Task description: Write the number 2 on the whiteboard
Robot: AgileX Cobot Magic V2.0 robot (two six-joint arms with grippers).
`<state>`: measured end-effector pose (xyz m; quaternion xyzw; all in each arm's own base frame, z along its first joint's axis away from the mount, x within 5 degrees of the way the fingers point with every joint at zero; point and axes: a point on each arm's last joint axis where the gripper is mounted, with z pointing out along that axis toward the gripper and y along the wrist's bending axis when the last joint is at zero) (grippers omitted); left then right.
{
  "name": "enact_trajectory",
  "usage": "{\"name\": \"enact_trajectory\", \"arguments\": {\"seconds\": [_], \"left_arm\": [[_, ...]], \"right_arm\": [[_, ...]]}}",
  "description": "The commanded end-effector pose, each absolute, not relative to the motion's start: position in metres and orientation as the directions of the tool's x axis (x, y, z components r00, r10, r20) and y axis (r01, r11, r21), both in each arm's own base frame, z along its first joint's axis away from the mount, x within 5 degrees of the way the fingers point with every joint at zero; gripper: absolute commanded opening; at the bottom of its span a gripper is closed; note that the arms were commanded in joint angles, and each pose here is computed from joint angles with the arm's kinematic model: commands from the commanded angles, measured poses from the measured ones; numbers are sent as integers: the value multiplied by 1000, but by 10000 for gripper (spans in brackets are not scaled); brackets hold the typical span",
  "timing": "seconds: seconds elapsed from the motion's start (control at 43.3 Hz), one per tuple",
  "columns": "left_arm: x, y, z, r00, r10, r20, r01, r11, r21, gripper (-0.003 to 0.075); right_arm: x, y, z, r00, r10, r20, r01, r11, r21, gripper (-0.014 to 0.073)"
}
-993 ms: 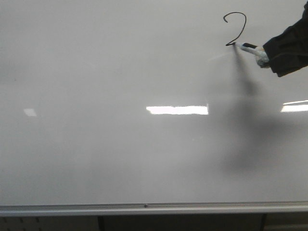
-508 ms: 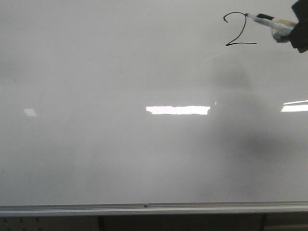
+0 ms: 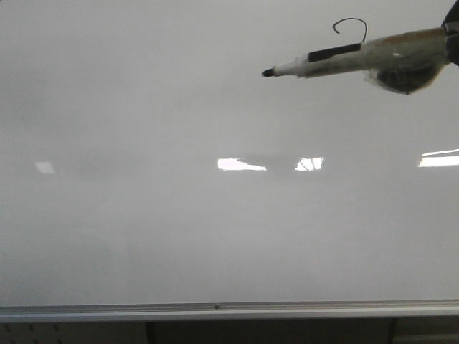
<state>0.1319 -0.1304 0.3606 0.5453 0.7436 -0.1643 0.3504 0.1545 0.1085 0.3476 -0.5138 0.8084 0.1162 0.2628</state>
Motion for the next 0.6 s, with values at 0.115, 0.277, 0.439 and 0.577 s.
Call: {"name": "enact_trajectory", "arguments": {"seconds": [0.115,0.277,0.439,0.577], "left_arm": [[120,-173,382,-8,656,-755,971,186,151,494],[118,-203,383,45,663,-747,985,95,143,494],[126,-223,377,47,684,-728,990,68,128,494],[135,-235,371,35,698,-716,991,68,115,494]], "right_arm": [[139,124,367,-193,-721,-665,-954,296,-44,35],[138,125,368,-192,-718,-669,-957,289,-35,35],[137,125,367,-193,-719,-667,-957,288,-33,35],[137,125,367,-193,-719,-668,-957,288,-33,35]]}}
